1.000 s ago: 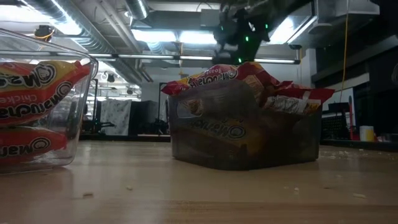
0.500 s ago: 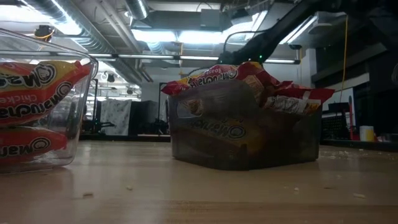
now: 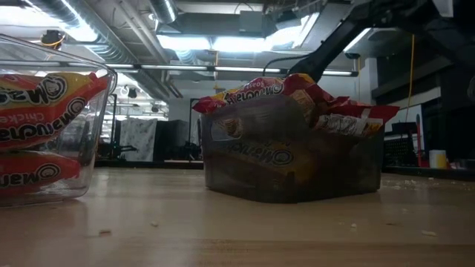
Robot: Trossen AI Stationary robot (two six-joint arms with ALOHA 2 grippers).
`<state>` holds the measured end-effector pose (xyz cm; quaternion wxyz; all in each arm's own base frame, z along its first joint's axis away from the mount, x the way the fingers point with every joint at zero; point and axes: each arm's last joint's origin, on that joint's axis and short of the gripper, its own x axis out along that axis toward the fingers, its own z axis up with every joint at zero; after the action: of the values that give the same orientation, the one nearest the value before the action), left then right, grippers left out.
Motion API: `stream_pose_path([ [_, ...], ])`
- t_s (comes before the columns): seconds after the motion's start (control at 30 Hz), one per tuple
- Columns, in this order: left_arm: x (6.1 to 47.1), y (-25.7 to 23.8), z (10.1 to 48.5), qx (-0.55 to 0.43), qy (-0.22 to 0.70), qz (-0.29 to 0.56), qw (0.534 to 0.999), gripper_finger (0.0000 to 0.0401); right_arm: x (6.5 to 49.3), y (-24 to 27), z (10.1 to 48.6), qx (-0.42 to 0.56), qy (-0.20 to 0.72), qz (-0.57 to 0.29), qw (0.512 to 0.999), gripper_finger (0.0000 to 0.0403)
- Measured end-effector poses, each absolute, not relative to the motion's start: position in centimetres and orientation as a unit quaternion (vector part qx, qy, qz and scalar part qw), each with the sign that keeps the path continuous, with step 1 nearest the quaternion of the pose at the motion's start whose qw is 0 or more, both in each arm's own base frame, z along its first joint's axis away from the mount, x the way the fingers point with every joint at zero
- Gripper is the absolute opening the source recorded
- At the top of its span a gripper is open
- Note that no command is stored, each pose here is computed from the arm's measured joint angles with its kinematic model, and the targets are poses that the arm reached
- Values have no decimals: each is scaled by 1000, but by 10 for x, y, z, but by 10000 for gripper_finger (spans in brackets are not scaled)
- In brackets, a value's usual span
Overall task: Sort Maruchan noodles
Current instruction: Put the orange noodle pack into the left transparent bin
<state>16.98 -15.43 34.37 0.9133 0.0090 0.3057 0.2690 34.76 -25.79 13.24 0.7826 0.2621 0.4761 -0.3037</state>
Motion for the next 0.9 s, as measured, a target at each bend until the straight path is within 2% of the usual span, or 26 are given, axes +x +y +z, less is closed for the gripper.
stream_pose_path([
  [0.1, 169, -154, 344, 12, 308, 269, 912, 84, 348, -258, 133, 271, 477, -300, 781, 205],
  [0.33, 169, -154, 344, 12, 309, 269, 912, 84, 353, -259, 142, 285, 479, -273, 784, 24],
  [0.5, 168, -152, 343, 20, 313, 272, 910, 84, 360, -258, 154, 284, 480, -257, 789, 26],
  [0.57, 167, -152, 344, 17, 312, 272, 910, 84, 364, -255, 162, 273, 481, -249, 795, 14],
  [0.9, 144, -124, 369, -16, 262, 280, 924, 84, 410, -202, 218, 218, 475, -172, 835, 8],
])
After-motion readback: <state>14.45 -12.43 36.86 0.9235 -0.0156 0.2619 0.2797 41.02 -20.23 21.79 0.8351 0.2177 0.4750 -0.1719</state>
